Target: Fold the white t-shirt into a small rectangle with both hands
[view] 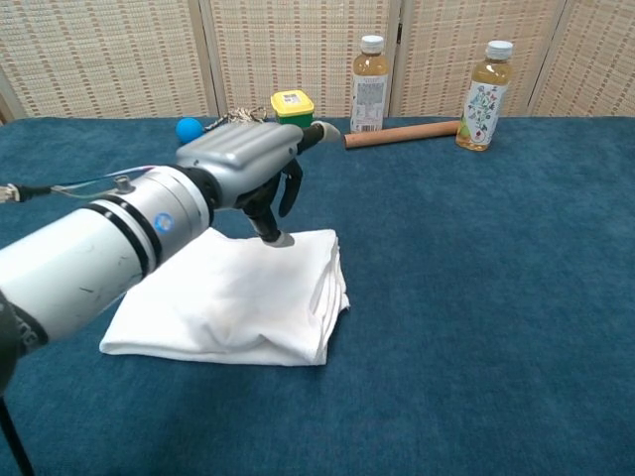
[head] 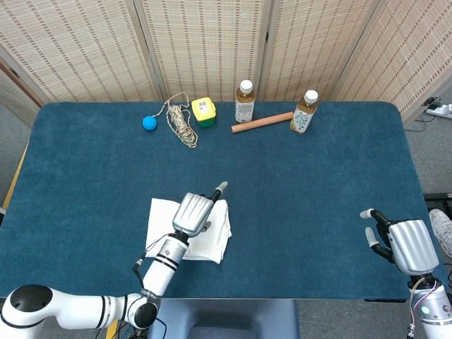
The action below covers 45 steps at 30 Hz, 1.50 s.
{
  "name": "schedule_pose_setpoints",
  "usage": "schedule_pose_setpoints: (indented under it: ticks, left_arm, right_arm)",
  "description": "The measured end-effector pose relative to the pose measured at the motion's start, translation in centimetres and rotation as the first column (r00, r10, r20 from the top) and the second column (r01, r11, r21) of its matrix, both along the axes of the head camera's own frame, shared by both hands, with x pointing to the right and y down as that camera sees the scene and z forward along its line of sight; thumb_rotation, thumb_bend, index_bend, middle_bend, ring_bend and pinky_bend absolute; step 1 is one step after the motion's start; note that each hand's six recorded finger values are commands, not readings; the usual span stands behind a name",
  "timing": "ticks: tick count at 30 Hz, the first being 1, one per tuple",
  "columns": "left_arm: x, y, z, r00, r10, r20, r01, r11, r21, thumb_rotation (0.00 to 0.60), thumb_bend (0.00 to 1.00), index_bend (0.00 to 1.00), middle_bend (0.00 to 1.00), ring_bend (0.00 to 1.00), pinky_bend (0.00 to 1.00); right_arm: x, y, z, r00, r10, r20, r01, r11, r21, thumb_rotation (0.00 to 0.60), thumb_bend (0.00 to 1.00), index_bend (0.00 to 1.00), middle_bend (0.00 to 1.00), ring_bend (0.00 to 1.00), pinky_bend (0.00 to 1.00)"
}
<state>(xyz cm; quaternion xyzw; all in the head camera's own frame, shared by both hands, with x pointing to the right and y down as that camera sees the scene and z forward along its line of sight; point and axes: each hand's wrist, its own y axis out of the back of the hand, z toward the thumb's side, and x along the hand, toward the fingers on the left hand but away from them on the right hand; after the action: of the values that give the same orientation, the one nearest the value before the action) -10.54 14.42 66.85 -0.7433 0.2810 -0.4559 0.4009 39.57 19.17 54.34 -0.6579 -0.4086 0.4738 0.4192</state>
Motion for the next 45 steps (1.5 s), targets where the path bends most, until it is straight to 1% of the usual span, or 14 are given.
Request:
schedule_pose_setpoints:
  ticks: [6, 10, 15, 18, 22, 25, 27, 28, 29, 31, 33, 35, 39, 45]
  left_arm:
    - [-2.7, 0.8, -0.3, 0.999, 0.032, 0.026, -0.033, 0.999, 0.017, 0.6, 0.22, 0.03, 0.66, 0.62, 0.91]
    - [-4.6, 1.4, -0.1, 0.999, 0.022, 0.039, -0.023, 1.0, 0.008, 0.6, 0.22, 0.07, 0.65, 0.62, 0.91]
    - [-7.6, 1.0, -0.4, 0.998, -0.045, 0.047, 0.044, 0.999, 0.015, 0.6, 0.22, 0.13, 0.64, 0.6, 0.9]
    - [-10.0, 0.7, -0.7, 0.994, -0.099, 0.051, 0.098, 0.995, 0.025, 0.6, 0.22, 0.16, 0.61, 0.55, 0.83]
    - [-13.7, 0.4, -1.2, 0.983, -0.162, 0.083, 0.158, 0.986, 0.049, 0.6, 0.22, 0.2, 0.58, 0.5, 0.75]
    - [-16.7, 0.4, -1.6, 0.972, -0.204, 0.115, 0.198, 0.978, 0.065, 0.6, 0.22, 0.21, 0.56, 0.48, 0.7]
    - [-18.7, 0.4, -1.9, 0.963, -0.236, 0.132, 0.228, 0.971, 0.074, 0.6, 0.22, 0.21, 0.53, 0.46, 0.65]
    - [-19.6, 0.4, -2.1, 0.959, -0.25, 0.137, 0.241, 0.968, 0.077, 0.6, 0.22, 0.21, 0.51, 0.45, 0.62]
    - [-20.6, 0.5, -2.3, 0.953, -0.268, 0.141, 0.259, 0.962, 0.08, 0.6, 0.22, 0.21, 0.5, 0.44, 0.6]
    - [-22.1, 0.7, -2.6, 0.944, -0.298, 0.143, 0.289, 0.954, 0.082, 0.6, 0.22, 0.2, 0.46, 0.39, 0.55]
    - [-23.7, 1.2, -2.9, 0.933, -0.332, 0.14, 0.324, 0.943, 0.079, 0.6, 0.22, 0.19, 0.42, 0.34, 0.5]
    - [-25.3, 1.7, -3.3, 0.922, -0.364, 0.135, 0.356, 0.931, 0.079, 0.6, 0.22, 0.18, 0.39, 0.31, 0.48]
    - [-28.1, 2.7, -4.4, 0.902, -0.416, 0.111, 0.407, 0.908, 0.098, 0.6, 0.22, 0.18, 0.36, 0.3, 0.47]
    - [-31.7, 5.1, -6.6, 0.879, -0.47, 0.076, 0.458, 0.878, 0.136, 0.6, 0.22, 0.18, 0.36, 0.29, 0.46]
  right_arm:
    - [0.1, 0.1, 0.1, 1.0, 0.003, 0.003, -0.003, 1.0, -0.002, 0.6, 0.49, 0.39, 0.93, 0.94, 1.0]
    - [0.0, 0.0, 0.1, 1.0, -0.003, 0.002, 0.003, 1.0, -0.003, 0.6, 0.48, 0.39, 0.93, 0.94, 1.0]
    - [0.2, -0.3, -0.1, 1.0, -0.009, -0.01, 0.009, 1.0, -0.001, 0.6, 0.49, 0.4, 0.92, 0.94, 1.0]
    - [0.6, -0.4, -0.1, 1.0, -0.006, -0.025, 0.006, 1.0, -0.01, 0.6, 0.48, 0.4, 0.89, 0.92, 1.0]
    - [1.3, -0.6, -0.1, 0.999, 0.001, -0.049, -0.002, 1.0, -0.018, 0.6, 0.49, 0.4, 0.82, 0.85, 0.98]
    - [1.7, -0.7, -0.1, 0.998, -0.001, -0.065, -0.001, 0.999, -0.033, 0.6, 0.49, 0.4, 0.73, 0.73, 0.85]
    - [2.0, -0.7, 0.1, 0.997, -0.008, -0.077, 0.004, 0.999, -0.053, 0.6, 0.49, 0.4, 0.61, 0.59, 0.68]
    - [2.2, -0.6, 0.2, 0.996, -0.016, -0.087, 0.01, 0.997, -0.072, 0.6, 0.49, 0.4, 0.57, 0.54, 0.63]
    - [2.4, -0.6, 0.3, 0.995, -0.022, -0.095, 0.014, 0.996, -0.087, 0.6, 0.49, 0.39, 0.5, 0.47, 0.56]
    - [2.8, -0.6, 0.7, 0.993, -0.035, -0.11, 0.021, 0.992, -0.124, 0.6, 0.49, 0.33, 0.36, 0.36, 0.47]
    - [3.1, -0.7, 0.9, 0.993, -0.041, -0.113, 0.024, 0.989, -0.147, 0.6, 0.5, 0.23, 0.26, 0.27, 0.39]
    - [3.5, -0.9, 1.1, 0.992, -0.045, -0.118, 0.026, 0.987, -0.156, 0.6, 0.5, 0.16, 0.19, 0.19, 0.32]
    - [3.9, -1.1, 1.3, 0.991, -0.047, -0.127, 0.028, 0.989, -0.147, 0.6, 0.51, 0.07, 0.12, 0.11, 0.23]
    - [4.2, -0.5, 1.7, 0.992, -0.025, -0.123, 0.005, 0.988, -0.157, 0.6, 0.51, 0.06, 0.12, 0.1, 0.22]
